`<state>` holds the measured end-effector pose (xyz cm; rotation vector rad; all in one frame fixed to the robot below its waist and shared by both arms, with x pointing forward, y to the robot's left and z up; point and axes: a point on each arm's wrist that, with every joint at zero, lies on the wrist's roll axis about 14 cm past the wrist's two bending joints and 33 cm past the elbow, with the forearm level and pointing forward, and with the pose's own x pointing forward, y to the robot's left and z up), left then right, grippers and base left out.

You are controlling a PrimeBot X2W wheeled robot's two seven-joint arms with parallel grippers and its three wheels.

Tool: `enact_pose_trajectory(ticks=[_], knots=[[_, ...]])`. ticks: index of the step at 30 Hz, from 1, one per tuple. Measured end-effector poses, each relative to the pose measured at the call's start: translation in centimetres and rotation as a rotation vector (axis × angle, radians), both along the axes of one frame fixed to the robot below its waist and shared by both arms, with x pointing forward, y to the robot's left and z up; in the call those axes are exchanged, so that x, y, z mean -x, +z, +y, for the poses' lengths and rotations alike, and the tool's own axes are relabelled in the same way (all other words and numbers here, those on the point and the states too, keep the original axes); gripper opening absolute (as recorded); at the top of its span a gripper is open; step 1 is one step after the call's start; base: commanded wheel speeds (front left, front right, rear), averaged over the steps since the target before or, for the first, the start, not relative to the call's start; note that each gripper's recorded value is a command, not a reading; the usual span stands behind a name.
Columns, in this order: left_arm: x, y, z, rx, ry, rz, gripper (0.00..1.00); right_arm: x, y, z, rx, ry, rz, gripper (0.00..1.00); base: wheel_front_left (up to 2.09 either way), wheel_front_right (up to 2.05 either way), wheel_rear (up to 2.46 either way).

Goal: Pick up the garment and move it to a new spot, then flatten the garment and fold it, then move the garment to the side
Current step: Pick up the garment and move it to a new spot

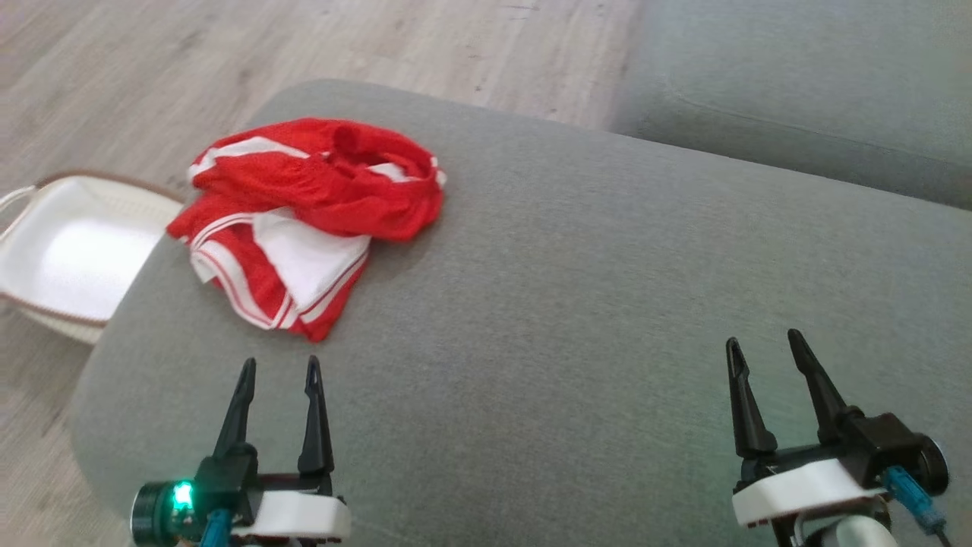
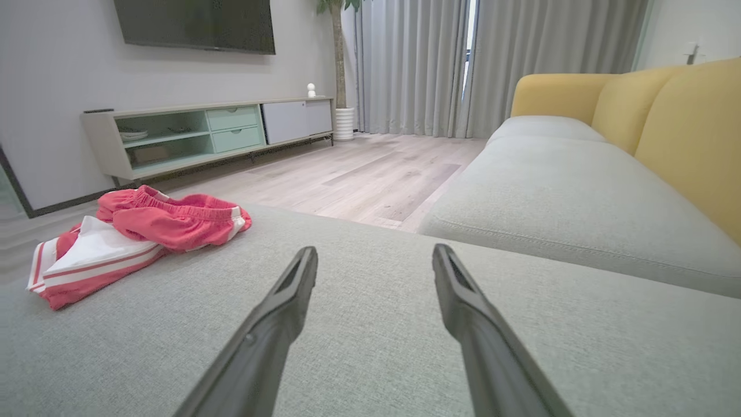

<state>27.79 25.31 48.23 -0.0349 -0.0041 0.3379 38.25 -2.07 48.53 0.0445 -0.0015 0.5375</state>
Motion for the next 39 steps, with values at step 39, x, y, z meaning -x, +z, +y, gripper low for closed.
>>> enact_pose_trajectory(ticks=[39], knots=[[-25.4,-1.7,7.8,-0.068,-0.177,0.596,1.00,-9.2,-10.6,-0.1,0.202,0.053,0.057,1.00,0.00,0.00,0.00]])
